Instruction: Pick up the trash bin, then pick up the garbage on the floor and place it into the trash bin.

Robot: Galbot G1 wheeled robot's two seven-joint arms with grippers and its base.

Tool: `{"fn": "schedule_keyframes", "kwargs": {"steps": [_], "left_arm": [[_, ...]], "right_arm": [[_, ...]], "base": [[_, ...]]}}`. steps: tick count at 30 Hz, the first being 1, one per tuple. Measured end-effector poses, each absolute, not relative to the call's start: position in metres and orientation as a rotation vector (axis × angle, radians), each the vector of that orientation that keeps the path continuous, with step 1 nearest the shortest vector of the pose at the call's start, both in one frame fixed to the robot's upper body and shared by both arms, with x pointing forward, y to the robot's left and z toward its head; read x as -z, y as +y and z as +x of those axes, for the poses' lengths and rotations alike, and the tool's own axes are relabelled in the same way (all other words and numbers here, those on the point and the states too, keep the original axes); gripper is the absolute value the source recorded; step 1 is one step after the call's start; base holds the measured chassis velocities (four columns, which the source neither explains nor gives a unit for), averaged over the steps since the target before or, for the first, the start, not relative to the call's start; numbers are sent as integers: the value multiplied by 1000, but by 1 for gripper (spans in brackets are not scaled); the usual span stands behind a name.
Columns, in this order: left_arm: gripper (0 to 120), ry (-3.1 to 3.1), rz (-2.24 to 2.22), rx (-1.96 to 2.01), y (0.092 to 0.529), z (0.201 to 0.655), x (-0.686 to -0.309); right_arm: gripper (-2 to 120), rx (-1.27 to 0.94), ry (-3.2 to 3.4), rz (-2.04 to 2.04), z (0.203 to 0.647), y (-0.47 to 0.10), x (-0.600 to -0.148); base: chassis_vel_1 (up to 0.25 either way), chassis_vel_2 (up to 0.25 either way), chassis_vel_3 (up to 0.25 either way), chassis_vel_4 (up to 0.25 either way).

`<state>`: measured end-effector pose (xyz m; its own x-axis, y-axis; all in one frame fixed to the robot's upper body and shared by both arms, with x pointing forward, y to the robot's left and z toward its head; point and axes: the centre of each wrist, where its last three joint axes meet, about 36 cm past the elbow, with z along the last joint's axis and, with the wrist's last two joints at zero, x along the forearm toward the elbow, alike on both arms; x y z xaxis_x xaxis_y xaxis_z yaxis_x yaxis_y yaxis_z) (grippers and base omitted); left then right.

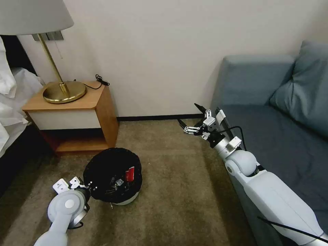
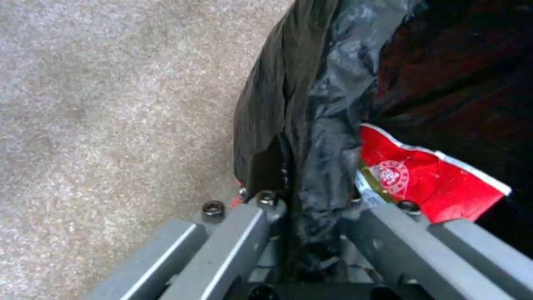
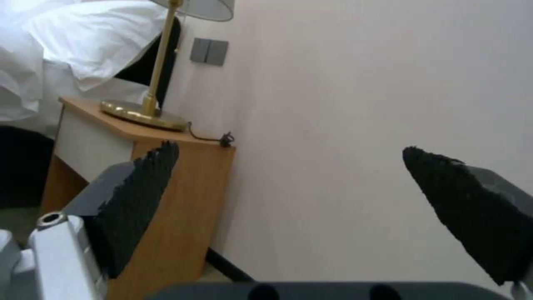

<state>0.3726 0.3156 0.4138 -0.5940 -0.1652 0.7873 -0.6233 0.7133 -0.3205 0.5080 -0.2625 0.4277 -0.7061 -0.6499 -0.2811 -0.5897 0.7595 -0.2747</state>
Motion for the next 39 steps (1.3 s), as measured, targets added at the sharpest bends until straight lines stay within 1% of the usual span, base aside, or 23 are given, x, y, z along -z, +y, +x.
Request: {"fn": "schedule_keyframes", "kwargs": {"steps": [1,4,5,7,8,10,11,14,15,16,17,20,21,23,27,29,30,32,34,35,37,38,39], "left_arm": [[11,-2144,597,-758,316,373,-414],[26,-2143,606,-764,319,373,-413],[26,-2143,606,-764,319,373,-413],[36,-2167,602,-760,322,372,-414],[36,-2167,602,-760,322,372,-414],[46,-2207,596,-739,321,369,-419],[46,-2207,596,-739,321,369,-419],[63,-2260,586,-670,321,360,-426],[63,-2260,586,-670,321,360,-426],[68,-2269,589,-662,321,359,-427],[68,-2269,589,-662,321,359,-427],[83,-2305,597,-629,320,356,-433],[83,-2305,597,-629,320,356,-433],[95,-2339,590,-597,316,351,-443],[100,-2386,587,-549,314,345,-455],[100,-2516,564,-437,308,328,-479],[100,-2516,564,-437,308,328,-479],[100,-2806,460,-290,307,311,-504],[100,-2934,416,-214,308,307,-512],[100,-3081,372,-100,311,306,-518],[100,-3227,334,73,319,313,-513],[100,-3227,334,73,319,313,-513],[100,-3264,322,138,321,317,-506]], "right_arm": [[100,232,2595,-950,508,-262,-428],[100,241,2597,-958,508,-264,-424],[100,241,2597,-958,508,-264,-424],[100,247,2600,-962,509,-266,-422],[100,247,2600,-962,509,-266,-422],[100,250,2597,-969,510,-268,-422],[100,250,2597,-969,510,-268,-422],[100,252,2594,-970,512,-272,-425],[100,252,2594,-970,512,-272,-425],[100,253,2594,-969,513,-272,-425],[100,253,2594,-969,513,-272,-425],[100,254,2595,-962,516,-273,-425],[100,254,2595,-962,516,-273,-425],[100,253,2595,-962,517,-273,-425],[100,250,2594,-959,517,-274,-426],[100,245,2593,-939,518,-277,-429],[100,245,2593,-939,518,-277,-429],[100,220,2607,-870,516,-280,-432],[100,196,2624,-827,514,-282,-435],[100,125,2669,-738,507,-279,-440],[100,-41,2743,-550,492,-268,-451],[100,-41,2743,-550,492,-268,-451],[100,-108,2762,-475,487,-265,-457]], "base": [[0,0,0,0],[0,0,0,0],[0,0,0,0],[0,0,0,0],[0,0,0,0],[0,0,0,0],[0,0,0,0],[0,0,0,0],[0,0,0,0],[0,0,0,0],[0,0,0,0],[0,0,0,0],[0,0,0,0],[0,0,0,0],[0,0,0,0],[0,0,0,0],[0,0,0,0],[0,0,0,0],[0,0,0,0],[0,0,0,0],[0,0,0,0],[0,0,0,0],[0,0,0,0]]}}
